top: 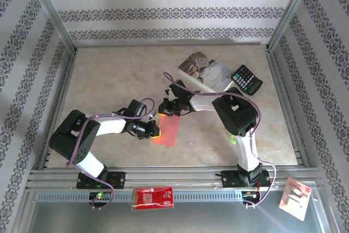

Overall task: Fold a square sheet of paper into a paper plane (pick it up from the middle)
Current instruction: First fold in half a square sheet of paper at the center of the table.

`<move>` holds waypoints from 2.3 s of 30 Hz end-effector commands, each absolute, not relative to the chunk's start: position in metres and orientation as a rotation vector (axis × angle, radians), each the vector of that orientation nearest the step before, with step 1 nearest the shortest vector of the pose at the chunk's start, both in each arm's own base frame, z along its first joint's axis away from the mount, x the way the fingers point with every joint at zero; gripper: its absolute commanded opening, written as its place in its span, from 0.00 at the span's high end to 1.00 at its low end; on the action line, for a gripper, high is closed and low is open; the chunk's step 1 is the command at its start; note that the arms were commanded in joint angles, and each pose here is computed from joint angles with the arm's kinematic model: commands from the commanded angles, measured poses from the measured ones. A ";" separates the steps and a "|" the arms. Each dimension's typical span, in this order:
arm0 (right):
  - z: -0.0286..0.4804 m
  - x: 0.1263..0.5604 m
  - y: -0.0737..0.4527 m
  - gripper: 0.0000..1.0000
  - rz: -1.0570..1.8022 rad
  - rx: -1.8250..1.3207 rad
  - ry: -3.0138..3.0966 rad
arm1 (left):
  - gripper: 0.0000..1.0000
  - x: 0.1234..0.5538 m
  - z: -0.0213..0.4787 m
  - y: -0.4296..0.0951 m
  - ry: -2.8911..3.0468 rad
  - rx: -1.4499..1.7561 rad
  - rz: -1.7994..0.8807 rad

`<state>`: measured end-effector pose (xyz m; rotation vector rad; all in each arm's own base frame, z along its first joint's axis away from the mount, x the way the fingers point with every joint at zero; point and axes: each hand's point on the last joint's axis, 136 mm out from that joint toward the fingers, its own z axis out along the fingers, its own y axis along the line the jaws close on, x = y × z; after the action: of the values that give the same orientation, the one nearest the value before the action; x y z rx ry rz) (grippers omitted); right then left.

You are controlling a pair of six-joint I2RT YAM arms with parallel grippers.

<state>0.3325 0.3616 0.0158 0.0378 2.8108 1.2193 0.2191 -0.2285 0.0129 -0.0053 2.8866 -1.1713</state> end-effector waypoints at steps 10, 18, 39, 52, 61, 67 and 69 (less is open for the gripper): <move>-0.017 0.394 0.309 0.99 0.914 0.274 2.792 | 1.00 0.168 -0.035 -0.182 3.179 -0.154 -0.871; -0.016 0.409 0.301 0.99 0.919 0.331 2.792 | 1.00 0.170 -0.034 -0.184 3.172 -0.147 -0.882; 0.061 0.359 0.325 0.96 1.124 -0.051 2.649 | 1.00 0.175 -0.031 -0.189 3.148 -0.153 -0.916; 0.020 0.324 0.362 0.97 1.174 -0.086 2.731 | 1.00 0.177 -0.027 -0.190 3.133 -0.143 -0.926; -0.003 0.321 0.347 0.98 1.124 -0.085 2.770 | 0.85 0.202 0.007 -0.208 2.991 -0.109 -1.054; -0.009 0.317 0.344 0.98 1.112 -0.106 2.780 | 0.62 0.236 0.054 -0.230 2.783 -0.056 -1.199; -0.011 0.316 0.343 0.99 1.112 -0.103 2.787 | 0.61 0.249 0.063 -0.231 2.736 -0.070 -1.208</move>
<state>0.3239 0.3589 0.0185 -0.1233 2.7115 1.1892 0.2272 -0.2276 0.0409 -0.0434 2.8252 -1.1731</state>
